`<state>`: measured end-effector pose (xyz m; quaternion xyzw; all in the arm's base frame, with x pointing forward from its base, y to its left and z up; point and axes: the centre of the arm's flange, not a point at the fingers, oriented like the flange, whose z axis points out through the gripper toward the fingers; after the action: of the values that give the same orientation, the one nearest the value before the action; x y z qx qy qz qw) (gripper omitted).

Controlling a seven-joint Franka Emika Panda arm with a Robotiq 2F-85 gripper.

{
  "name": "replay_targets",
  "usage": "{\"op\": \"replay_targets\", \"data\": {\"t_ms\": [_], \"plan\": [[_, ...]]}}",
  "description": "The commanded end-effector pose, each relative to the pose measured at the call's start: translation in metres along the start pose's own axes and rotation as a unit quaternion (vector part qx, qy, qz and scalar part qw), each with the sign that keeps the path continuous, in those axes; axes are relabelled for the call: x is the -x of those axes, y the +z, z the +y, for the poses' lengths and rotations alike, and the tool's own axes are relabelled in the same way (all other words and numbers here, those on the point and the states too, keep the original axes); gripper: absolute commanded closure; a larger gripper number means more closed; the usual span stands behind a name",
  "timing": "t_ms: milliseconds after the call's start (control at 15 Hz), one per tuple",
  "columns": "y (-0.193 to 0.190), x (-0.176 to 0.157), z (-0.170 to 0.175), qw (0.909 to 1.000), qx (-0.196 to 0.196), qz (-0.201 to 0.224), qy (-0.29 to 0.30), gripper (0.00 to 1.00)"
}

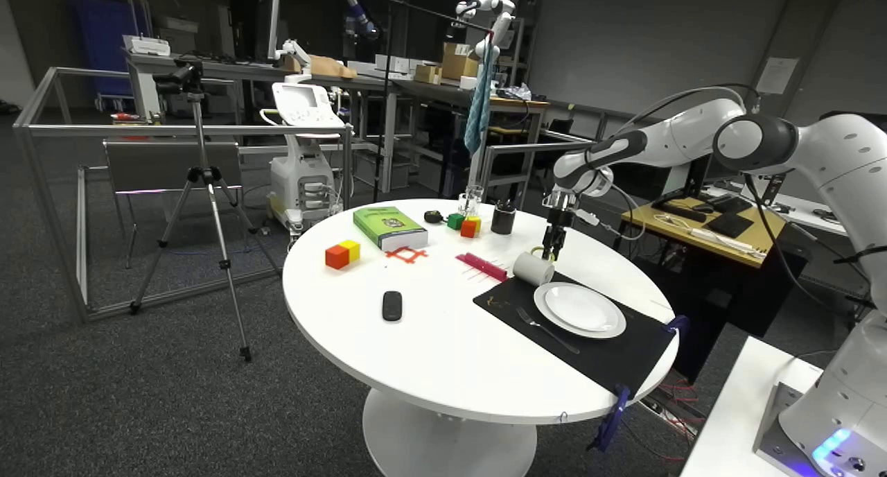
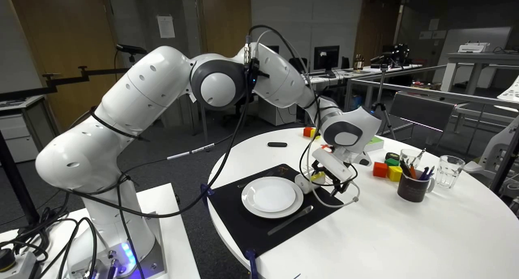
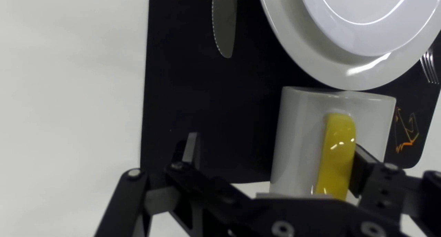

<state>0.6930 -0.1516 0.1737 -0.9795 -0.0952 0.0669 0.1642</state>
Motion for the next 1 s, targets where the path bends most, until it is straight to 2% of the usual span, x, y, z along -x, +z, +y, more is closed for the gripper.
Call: {"op": "replay_targets", "data": {"t_ms": [0,400,533,933], "plan": [[-0.0067,-0.0089,-0.002,0.9997,-0.016,-0.01,-0.015,0.0],[-0.0063,-0.0092,-0.0042,0.9995,-0.021,-0.018,-0.014,0.0],[-0.0056,-0.0103,-0.0038,0.9995,-0.022,-0.019,-0.015,0.26],[-0.0035,-0.0117,-0.0037,0.9993,-0.022,-0.025,-0.015,0.73]]}}
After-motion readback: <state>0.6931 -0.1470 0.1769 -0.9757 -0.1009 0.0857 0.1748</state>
